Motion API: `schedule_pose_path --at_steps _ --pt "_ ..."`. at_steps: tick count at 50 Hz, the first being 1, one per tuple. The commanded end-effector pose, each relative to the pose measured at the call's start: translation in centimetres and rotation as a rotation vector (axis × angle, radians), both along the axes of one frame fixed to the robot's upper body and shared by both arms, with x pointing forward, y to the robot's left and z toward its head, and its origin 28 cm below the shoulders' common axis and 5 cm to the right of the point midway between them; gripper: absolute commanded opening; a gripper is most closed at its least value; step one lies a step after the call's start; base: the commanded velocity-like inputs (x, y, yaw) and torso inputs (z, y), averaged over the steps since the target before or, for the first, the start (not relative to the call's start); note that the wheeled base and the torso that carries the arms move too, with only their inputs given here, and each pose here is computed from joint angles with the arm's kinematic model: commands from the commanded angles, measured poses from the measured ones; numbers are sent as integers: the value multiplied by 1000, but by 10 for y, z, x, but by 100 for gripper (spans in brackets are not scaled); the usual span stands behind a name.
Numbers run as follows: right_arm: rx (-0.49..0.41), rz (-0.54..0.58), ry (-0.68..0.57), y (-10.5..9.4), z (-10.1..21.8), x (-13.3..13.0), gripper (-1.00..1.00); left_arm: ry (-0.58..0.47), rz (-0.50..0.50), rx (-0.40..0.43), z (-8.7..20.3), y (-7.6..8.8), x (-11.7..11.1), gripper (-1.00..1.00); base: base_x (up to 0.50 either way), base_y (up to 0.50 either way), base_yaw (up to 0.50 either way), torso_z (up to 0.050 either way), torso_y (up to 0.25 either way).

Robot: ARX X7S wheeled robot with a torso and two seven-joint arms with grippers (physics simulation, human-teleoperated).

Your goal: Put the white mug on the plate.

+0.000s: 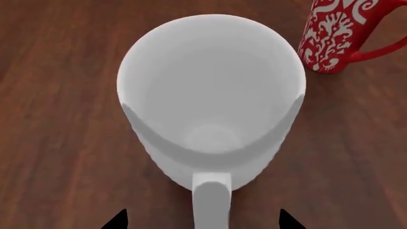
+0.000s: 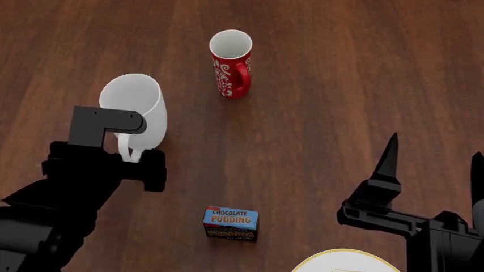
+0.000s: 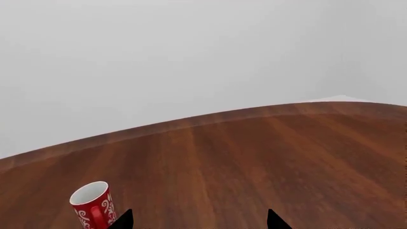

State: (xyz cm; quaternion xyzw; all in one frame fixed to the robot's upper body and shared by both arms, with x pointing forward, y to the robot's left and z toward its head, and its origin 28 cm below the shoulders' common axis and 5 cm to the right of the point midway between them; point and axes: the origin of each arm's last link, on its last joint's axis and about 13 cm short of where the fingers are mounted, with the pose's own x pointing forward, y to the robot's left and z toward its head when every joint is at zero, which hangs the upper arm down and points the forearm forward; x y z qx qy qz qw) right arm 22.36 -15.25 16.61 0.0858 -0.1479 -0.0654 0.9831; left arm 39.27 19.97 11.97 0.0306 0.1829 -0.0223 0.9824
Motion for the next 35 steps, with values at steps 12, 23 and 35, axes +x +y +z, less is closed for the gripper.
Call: schedule_pose_path --at_steps 12,23,35 --pt "-3 -2 11 0 -2 2 100 6 6 0 -6 1 6 100 0 0 0 0 0" --pt "-9 26 21 5 -4 4 100 -33 19 44 1 1 -6 -100 0 0 0 0 0" --pt "-9 27 18 5 -3 0 100 -49 19 52 5 2 -19 -100 0 0 0 0 0"
